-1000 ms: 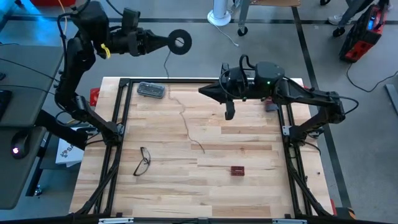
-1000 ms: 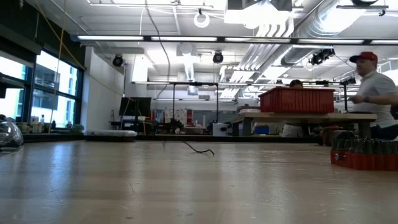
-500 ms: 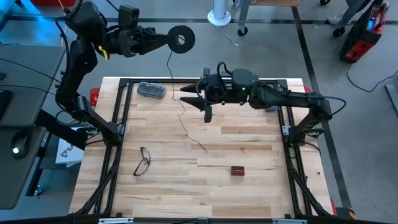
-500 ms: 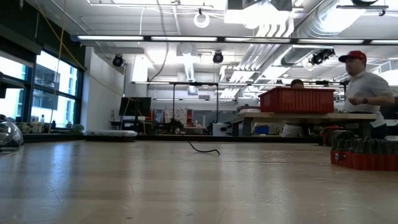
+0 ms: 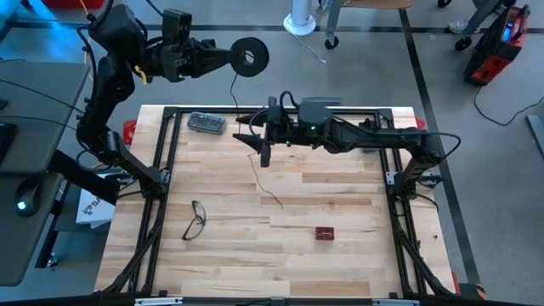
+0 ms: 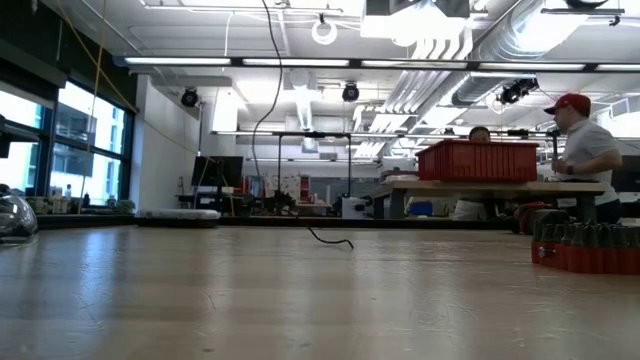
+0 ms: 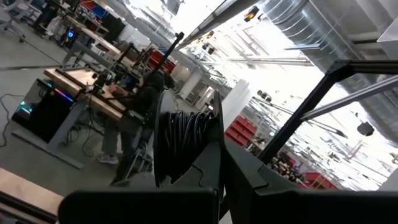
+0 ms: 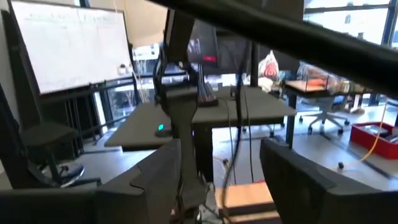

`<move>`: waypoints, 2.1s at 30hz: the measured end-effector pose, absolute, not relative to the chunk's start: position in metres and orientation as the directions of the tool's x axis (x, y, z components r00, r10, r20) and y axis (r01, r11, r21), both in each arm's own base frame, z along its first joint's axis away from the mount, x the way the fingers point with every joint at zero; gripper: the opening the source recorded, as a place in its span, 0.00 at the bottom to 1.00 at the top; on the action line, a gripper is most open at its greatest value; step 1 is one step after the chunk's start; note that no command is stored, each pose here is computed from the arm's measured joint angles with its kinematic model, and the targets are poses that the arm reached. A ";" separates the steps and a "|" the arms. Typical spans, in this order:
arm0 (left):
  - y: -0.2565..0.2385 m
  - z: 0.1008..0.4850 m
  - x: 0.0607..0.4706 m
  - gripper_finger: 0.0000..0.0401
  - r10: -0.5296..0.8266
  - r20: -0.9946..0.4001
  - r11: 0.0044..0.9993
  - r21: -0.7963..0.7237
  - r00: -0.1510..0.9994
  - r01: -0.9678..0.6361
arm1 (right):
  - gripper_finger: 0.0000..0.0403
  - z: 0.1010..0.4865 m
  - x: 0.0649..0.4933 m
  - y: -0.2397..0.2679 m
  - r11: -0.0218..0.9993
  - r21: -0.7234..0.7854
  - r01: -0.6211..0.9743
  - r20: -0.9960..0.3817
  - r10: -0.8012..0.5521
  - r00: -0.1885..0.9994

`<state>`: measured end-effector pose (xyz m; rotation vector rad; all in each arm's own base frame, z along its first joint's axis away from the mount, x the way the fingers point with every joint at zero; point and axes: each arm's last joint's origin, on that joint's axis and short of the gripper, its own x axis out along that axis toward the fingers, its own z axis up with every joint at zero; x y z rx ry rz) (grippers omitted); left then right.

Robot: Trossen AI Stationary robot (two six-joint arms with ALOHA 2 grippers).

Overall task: Coil cords
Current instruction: Coil the black wire into the spool

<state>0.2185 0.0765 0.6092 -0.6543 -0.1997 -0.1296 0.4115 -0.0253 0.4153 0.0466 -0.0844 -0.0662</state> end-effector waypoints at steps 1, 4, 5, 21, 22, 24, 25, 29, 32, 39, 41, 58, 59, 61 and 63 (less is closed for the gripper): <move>0.077 0.609 0.219 0.00 -0.056 0.225 0.787 -0.590 0.973 0.182 | 0.52 0.413 0.413 -0.025 0.997 0.049 0.065 0.074 -0.068 0.995; 0.077 0.609 0.218 0.00 -0.056 0.227 0.787 -0.589 0.972 0.183 | 0.43 0.411 0.414 -0.026 0.995 0.054 0.081 0.072 -0.084 0.994; 0.077 0.609 0.218 0.00 -0.056 0.227 0.788 -0.589 0.972 0.183 | 0.40 0.412 0.414 -0.026 0.995 0.059 0.084 0.072 -0.089 0.993; 0.076 0.609 0.214 0.00 -0.050 0.212 0.801 -0.575 0.976 0.166 | 0.01 0.412 0.407 -0.018 0.998 0.045 0.045 0.001 -0.045 0.999; 0.077 0.609 0.210 0.00 -0.040 0.203 0.807 -0.571 0.978 0.151 | 0.00 0.414 0.403 -0.015 0.998 0.041 0.037 -0.022 -0.036 0.999; 0.078 0.608 0.204 0.00 -0.010 0.184 0.818 -0.564 0.983 0.114 | 0.00 0.418 0.394 -0.009 0.999 0.035 0.023 -0.060 -0.020 0.998; 0.079 0.607 0.201 0.00 0.012 0.169 0.815 -0.573 0.986 0.088 | 0.00 0.420 0.389 -0.006 1.000 0.024 0.015 -0.081 -0.013 0.997; 0.084 0.599 0.194 0.00 0.067 0.082 0.782 -0.623 0.994 -0.001 | 0.00 0.431 0.367 0.004 0.999 -0.032 -0.015 -0.146 0.010 0.989; 0.086 0.592 0.191 0.00 0.080 0.002 0.712 -0.700 0.997 -0.056 | 0.00 0.441 0.348 0.006 0.998 -0.052 -0.018 -0.172 0.009 0.985; 0.082 0.581 0.191 0.00 0.051 -0.104 0.583 -0.804 0.993 -0.114 | 0.00 0.465 0.308 0.006 0.997 -0.078 -0.004 -0.166 -0.009 0.986; 0.080 0.580 0.191 0.00 0.040 -0.120 0.551 -0.826 0.992 -0.122 | 0.00 0.471 0.299 0.005 0.995 -0.098 0.023 -0.159 -0.039 0.986; 0.060 0.561 0.222 0.00 -0.089 -0.244 0.421 -0.888 0.966 -0.186 | 0.00 0.498 0.253 -0.002 0.974 -0.176 0.145 -0.066 -0.158 0.985; 0.059 0.559 0.224 0.00 -0.096 -0.262 0.416 -0.887 0.960 -0.200 | 0.00 0.499 0.252 -0.002 0.974 -0.176 0.144 -0.066 -0.158 0.985; 0.057 0.555 0.228 0.00 -0.111 -0.295 0.408 -0.884 0.949 -0.227 | 0.00 0.499 0.250 -0.002 0.974 -0.176 0.143 -0.066 -0.157 0.985; 0.056 0.552 0.230 0.00 -0.121 -0.315 0.410 -0.880 0.941 -0.242 | 0.00 0.501 0.248 -0.002 0.975 -0.175 0.139 -0.061 -0.152 0.987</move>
